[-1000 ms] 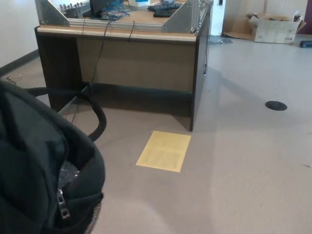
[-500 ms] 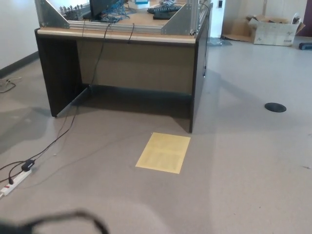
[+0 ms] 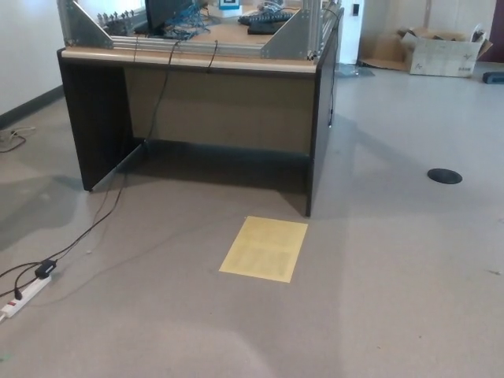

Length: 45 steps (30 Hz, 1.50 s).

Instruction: A person hands over a black lunchbag to the robot and the robot uses its left hand to grab the strips of the lunchbag, the gives it back to the person.

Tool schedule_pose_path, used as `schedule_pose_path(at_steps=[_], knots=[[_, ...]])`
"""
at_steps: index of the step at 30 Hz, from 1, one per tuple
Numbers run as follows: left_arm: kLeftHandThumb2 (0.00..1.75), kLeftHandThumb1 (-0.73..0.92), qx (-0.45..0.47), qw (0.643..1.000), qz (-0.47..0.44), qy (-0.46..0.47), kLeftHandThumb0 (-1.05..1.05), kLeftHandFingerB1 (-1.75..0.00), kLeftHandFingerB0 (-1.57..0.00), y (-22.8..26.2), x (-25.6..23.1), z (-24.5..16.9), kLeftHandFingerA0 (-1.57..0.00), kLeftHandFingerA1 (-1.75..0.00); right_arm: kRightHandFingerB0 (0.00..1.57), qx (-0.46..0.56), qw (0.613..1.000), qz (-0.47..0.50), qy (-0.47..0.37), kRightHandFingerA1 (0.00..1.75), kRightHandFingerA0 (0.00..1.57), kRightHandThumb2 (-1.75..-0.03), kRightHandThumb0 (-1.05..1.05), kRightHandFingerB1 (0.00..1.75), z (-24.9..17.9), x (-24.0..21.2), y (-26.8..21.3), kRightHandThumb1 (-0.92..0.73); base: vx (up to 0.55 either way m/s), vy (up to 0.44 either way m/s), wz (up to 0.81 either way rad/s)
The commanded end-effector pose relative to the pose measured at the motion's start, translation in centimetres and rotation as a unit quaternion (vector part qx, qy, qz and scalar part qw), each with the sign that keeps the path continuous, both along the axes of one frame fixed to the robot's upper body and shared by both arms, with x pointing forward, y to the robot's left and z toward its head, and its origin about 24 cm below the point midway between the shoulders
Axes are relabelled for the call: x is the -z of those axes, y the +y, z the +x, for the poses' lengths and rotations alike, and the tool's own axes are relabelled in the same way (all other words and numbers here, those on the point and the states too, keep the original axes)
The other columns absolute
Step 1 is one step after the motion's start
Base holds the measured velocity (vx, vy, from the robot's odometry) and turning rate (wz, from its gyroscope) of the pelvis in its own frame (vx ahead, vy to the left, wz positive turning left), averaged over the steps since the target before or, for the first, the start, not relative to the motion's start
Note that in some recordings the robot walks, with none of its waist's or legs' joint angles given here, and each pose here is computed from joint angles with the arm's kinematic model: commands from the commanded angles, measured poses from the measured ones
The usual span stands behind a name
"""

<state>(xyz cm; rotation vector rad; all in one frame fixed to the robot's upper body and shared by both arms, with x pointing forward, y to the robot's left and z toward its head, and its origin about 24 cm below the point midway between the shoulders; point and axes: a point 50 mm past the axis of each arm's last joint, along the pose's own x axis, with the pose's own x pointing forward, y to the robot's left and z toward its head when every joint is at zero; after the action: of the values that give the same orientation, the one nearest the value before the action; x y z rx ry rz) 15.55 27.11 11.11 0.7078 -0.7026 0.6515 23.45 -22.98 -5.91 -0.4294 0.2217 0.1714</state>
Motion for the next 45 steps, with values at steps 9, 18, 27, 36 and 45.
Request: schedule_pose_path(at_steps=[9, 18, 27, 36, 45], knots=[[0.57, 0.65, 0.087, 0.991, 0.095, -0.027, -0.20, -1.73, -0.64, -2.1, 1.2, 0.0, -0.87, -1.75, 0.52, 0.009, 1.000, -0.014, 0.001, 0.45, 0.55, -0.63, -0.67, 0.42, 0.2, -0.2, -0.7, -0.73, 0.00, 0.000, 0.00], [0.56, 0.59, 0.125, 0.947, 0.225, -0.193, -0.16, -1.68, -0.72, -4.6, -11.7, 10.3, -0.92, -1.75, 0.53, 0.005, 1.000, -0.021, -0.003, 0.44, 0.55, -0.63, -0.68, 0.42, 0.0, -0.2, -0.7, -0.73, 0.00, 0.000, 0.00], [0.55, 0.62, 0.173, 0.912, 0.246, -0.280, -0.24, -1.75, -0.58, -12.8, -23.1, 16.3, -0.84, -1.75, 0.50, 0.010, 1.000, -0.010, -0.016, 0.54, 0.48, -0.90, -0.71, 0.54, 0.9, -0.8, -0.5, -0.58, 0.00, 0.000, 0.00], [0.56, 0.59, 0.220, 0.880, 0.273, -0.321, -0.27, -1.68, -0.66, -20.7, -28.2, 15.6, -0.85, -1.75, 0.41, 0.000, 1.000, -0.009, -0.014, 0.58, 0.50, -1.01, -0.72, 0.51, 1.8, -1.3, -0.3, -0.62, 0.00, 0.000, 0.00], [0.56, 0.59, 0.245, 0.874, 0.279, -0.312, -0.23, -1.74, -0.63, -24.0, -30.6, 15.6, -0.84, -1.75, 0.51, -0.005, 1.000, -0.018, -0.012, 0.44, 0.54, -0.63, -0.65, 0.41, 2.0, -1.4, -0.2, -0.73, 0.00, 0.000, 0.00]])
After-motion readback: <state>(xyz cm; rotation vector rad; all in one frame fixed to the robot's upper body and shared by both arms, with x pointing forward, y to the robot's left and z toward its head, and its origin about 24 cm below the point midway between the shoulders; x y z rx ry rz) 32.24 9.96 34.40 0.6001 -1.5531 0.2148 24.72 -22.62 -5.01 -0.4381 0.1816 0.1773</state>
